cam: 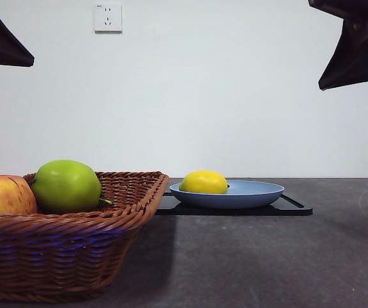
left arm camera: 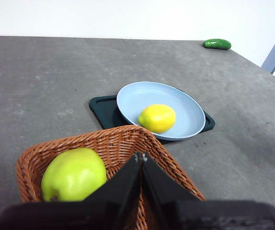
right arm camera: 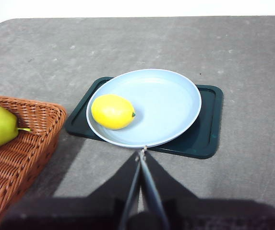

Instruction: Take the lemon from the basket,put the lemon in the plate,hand out the plate

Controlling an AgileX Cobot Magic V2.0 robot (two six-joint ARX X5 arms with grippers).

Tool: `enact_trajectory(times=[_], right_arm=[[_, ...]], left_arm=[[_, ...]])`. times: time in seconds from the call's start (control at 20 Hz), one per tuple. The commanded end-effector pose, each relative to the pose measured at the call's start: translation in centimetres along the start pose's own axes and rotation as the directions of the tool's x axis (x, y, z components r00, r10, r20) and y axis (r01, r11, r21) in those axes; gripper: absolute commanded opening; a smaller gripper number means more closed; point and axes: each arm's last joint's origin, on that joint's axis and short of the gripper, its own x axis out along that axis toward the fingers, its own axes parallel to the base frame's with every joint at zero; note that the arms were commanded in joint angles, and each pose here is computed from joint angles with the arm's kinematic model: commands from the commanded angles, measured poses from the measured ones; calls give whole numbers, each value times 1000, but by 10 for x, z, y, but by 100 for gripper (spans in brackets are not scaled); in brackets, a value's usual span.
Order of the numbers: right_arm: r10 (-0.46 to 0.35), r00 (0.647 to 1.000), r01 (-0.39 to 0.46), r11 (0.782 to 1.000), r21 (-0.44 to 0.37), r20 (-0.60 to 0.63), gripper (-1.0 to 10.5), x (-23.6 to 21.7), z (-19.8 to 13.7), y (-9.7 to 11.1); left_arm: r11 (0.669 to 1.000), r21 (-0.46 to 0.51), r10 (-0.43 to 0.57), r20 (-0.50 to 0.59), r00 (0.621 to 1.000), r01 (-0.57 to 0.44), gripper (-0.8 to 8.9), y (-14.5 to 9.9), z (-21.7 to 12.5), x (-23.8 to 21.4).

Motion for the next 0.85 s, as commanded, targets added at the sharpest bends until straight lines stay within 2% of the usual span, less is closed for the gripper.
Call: enact_trajectory(times=[0.05,0.1,0.2,0.3,0.45,0.6,0.85], right_arm=[[7,1000,-7,1000,14,21,4,-1,5,2],[6,1000,-7,1000,14,21,4,-1,5,2],[7,1000,-7,1000,14,21,4,-1,5,2],[7,1000,-7,1000,14,21,4,-1,5,2],[6,1000,-7,1000,14,22,4,-1,5,2],[7,1000,-7,1000,14,22,4,-1,5,2],[7,1000,-7,1000,14,22,4,-1,5,2]], left_arm=[[1000,-1,-9,17,1000,9,8,-1,4,0],[1000,-1,-6,5,1000,6,8,-1,3,0],[993,109,37,12,999,-38,8,-3,2,-18],[981,170,95,21,995,-97,8,-4,-3,-42],[954,236,164,106,981,-185,8,3,-19,-61],[931,194,281,160,946,-309,8,17,-45,-65],[907,161,354,212,911,-390,8,36,-86,-53]])
